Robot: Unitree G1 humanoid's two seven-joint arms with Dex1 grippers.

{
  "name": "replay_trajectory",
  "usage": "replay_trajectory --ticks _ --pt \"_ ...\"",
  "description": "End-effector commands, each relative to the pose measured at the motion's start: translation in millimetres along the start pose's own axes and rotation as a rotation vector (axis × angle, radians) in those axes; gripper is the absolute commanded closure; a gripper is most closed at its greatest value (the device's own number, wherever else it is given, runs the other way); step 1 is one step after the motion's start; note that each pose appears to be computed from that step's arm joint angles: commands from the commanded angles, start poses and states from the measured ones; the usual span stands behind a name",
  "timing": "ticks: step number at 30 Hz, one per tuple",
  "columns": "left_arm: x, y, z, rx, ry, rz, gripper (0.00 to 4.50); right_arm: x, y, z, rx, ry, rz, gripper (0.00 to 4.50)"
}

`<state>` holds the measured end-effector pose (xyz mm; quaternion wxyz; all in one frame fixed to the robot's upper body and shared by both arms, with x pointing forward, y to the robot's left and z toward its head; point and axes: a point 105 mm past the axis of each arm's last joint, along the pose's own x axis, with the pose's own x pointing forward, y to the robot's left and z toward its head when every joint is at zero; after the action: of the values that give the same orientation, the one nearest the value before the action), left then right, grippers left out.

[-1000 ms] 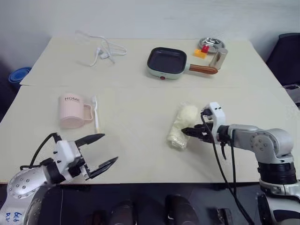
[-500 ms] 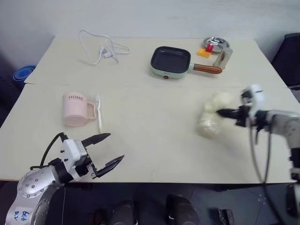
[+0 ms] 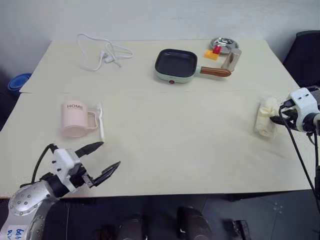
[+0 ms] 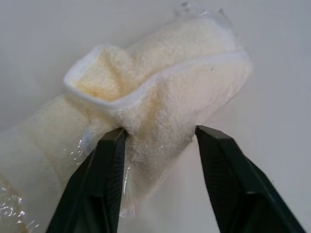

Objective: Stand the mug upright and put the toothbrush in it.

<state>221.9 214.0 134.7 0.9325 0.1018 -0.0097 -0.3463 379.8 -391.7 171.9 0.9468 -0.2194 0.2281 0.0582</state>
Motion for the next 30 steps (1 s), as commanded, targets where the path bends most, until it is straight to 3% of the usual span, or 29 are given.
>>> replay_trajectory --ticks 1,3,6,9,12,15,19,27,30 --pt "-23.0 19.5 -7.8 -0.005 0.033 0.148 0.0 -31.3 -15.3 40.7 -0.121 -0.245 0.043 0.99" --pt "-42.7 42.5 -15.6 0.009 0.077 0.33 0.0 -42.0 1.1 58.9 -0.151 -0.422 0.179 0.32" --pt "-65.2 63.8 -26.7 0.026 0.175 0.524 0.0 -51.6 32.3 72.3 -0.152 -0.643 0.376 0.32" --pt "-85.8 74.3 -30.5 -0.008 0.222 0.701 0.0 -49.6 89.0 67.9 -0.207 -0.788 0.582 0.32" --pt "-91.1 67.0 -35.3 -0.051 0.28 0.726 0.0 -47.7 147.4 54.0 -0.298 -0.839 0.724 0.32" --pt "-89.7 54.3 -41.2 -0.105 0.365 0.701 0.0 -50.8 185.9 42.8 -0.302 -0.927 0.794 0.32" --pt "-60.0 44.8 -14.9 -0.13 0.302 0.645 0.0 -54.2 211.7 28.4 -0.231 -0.947 0.871 0.32" --pt "32.8 29.9 35.4 -0.165 0.2 0.465 0.0 -48.8 215.9 28.1 -0.192 -0.951 0.839 0.32" --pt "57.2 50.1 40.1 -0.175 0.237 0.569 0.0 -50.2 221.0 30.5 -0.185 -0.958 0.852 0.32"
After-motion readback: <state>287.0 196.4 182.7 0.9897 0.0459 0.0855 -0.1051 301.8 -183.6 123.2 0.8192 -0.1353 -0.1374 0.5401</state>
